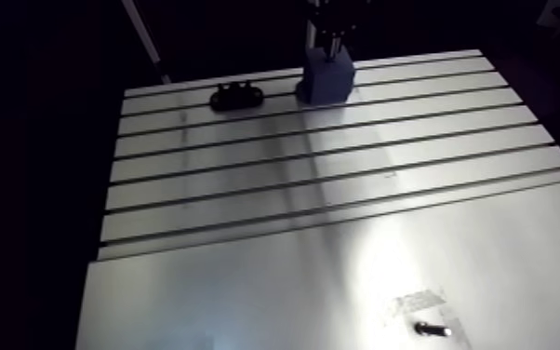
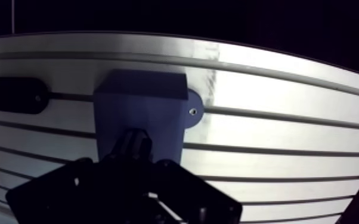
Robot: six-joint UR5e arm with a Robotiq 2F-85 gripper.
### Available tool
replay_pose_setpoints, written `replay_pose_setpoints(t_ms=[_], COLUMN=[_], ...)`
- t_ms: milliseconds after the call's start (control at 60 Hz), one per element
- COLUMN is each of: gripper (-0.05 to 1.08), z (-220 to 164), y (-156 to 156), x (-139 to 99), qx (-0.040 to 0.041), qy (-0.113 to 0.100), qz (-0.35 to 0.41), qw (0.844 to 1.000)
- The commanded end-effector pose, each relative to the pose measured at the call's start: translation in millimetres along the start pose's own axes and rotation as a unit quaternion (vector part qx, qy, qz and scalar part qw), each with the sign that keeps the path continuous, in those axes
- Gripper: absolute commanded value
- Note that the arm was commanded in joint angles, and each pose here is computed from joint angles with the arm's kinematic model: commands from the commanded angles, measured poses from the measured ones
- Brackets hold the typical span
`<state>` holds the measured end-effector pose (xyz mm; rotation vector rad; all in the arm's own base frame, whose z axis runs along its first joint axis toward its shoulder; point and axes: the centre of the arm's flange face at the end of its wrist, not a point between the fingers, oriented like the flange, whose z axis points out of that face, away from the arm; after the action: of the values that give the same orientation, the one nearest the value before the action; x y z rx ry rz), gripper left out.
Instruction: Pick up the M10 bolt and insert it into the hex recess until seated.
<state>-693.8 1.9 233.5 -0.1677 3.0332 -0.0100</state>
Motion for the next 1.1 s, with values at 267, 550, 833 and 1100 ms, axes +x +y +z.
replay_pose_setpoints(t_ms=[267,550,833,1100], gripper=[1.08,1.08,1.08,1.08], z=[1.2,4.5,3.5,2.1], y=[-0.2,-0.7,0.4,0.5], x=[-0.7,-1.9,-0.4,0.1], qx=[0.0004,0.0003,-0.0008,0.0003], qy=[-0.001,-0.001,0.008,0.009], qz=[-0.003,-0.006,-0.006,-0.007], qw=[1.0,1.0,1.0,1.0])
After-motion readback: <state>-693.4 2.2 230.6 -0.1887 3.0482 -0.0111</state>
